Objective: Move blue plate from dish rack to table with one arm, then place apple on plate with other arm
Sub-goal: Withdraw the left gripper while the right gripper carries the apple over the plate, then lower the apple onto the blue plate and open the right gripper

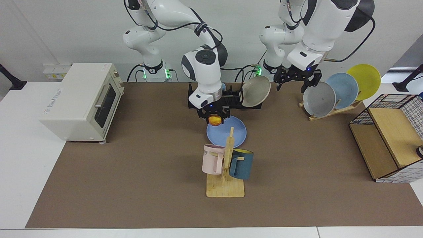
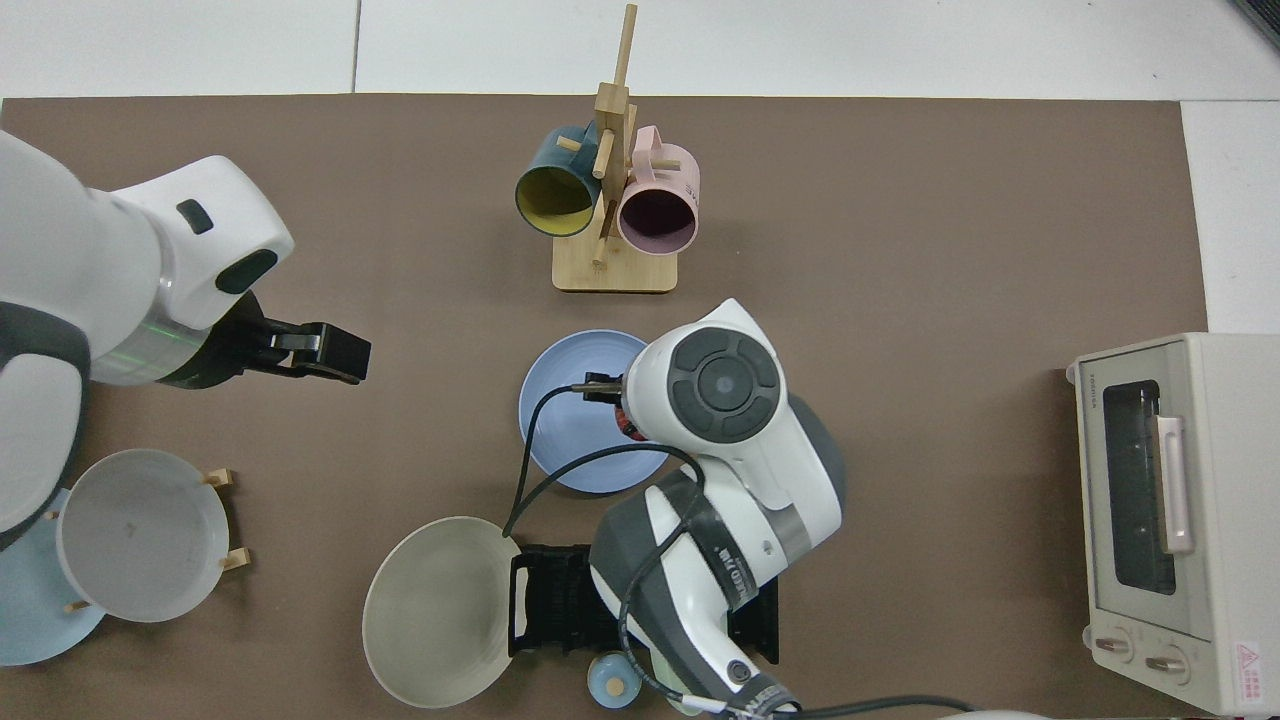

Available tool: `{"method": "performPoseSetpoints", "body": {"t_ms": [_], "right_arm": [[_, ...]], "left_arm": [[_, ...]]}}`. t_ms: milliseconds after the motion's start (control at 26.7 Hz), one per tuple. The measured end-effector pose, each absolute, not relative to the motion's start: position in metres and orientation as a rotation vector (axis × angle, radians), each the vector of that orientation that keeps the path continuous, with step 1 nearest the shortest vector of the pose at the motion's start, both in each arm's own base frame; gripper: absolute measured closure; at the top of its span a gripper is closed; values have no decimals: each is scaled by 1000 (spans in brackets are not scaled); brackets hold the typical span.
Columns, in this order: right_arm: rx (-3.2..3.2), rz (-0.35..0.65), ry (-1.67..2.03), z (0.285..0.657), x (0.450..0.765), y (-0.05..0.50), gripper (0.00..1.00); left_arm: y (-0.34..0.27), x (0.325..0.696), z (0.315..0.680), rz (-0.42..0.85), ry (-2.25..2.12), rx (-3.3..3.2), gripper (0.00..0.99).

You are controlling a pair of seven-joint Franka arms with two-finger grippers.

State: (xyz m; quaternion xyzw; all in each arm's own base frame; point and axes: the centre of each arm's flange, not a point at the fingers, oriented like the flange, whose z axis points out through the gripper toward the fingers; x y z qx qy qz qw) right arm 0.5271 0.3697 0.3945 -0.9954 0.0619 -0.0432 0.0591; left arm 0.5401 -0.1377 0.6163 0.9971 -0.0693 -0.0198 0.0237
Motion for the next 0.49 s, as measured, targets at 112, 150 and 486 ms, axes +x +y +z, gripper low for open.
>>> {"method": "performPoseSetpoints", "body": {"t_ms": [112,150,486], "right_arm": [[-3017,-125,193,378,516,387,300],[-3019,-123,193,373,514,390,300],[-3027,-129,188,338,508,407,300]], "left_arm": [[-128,541,621,-64,-188,3088,0],[-126,542,622,-63,-182,3088,0],[-125,544,625,-51,-179,3086,0]]}}
